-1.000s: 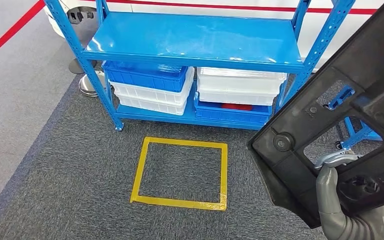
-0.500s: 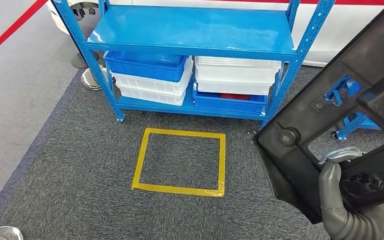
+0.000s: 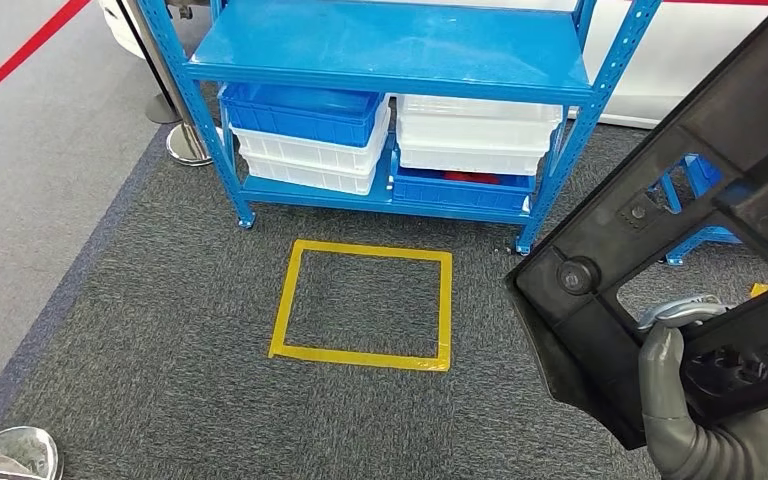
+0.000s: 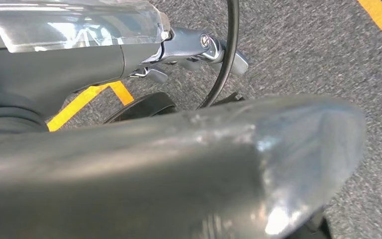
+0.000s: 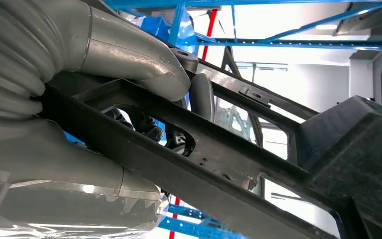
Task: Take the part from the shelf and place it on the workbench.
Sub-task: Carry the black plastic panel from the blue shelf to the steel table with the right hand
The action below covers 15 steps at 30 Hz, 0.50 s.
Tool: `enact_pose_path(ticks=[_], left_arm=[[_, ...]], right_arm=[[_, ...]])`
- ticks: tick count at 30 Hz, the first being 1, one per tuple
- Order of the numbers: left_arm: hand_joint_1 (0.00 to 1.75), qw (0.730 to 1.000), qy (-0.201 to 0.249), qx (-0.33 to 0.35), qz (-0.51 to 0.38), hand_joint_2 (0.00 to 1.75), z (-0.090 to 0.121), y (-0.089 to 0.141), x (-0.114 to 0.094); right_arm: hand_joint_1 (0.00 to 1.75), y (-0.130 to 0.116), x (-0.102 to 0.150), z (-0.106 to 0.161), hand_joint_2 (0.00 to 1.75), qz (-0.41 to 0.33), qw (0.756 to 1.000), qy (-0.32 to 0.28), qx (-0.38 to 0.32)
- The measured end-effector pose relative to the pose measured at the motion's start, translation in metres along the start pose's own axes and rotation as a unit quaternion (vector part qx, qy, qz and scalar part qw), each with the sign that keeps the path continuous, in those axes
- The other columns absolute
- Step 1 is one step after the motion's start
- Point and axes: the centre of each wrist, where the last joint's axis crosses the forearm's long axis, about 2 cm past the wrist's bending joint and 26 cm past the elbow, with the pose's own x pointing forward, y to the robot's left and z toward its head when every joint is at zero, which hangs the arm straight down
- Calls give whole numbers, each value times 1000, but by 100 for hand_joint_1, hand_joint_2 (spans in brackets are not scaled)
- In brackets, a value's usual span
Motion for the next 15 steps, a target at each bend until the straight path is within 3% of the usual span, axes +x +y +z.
enact_pose_path(ticks=[15], left_arm=[[0, 1000, 0, -11, -14, 0, -3, -2, -1]], right_arm=[[175, 0, 2, -1, 175, 2, 1000, -4, -7]])
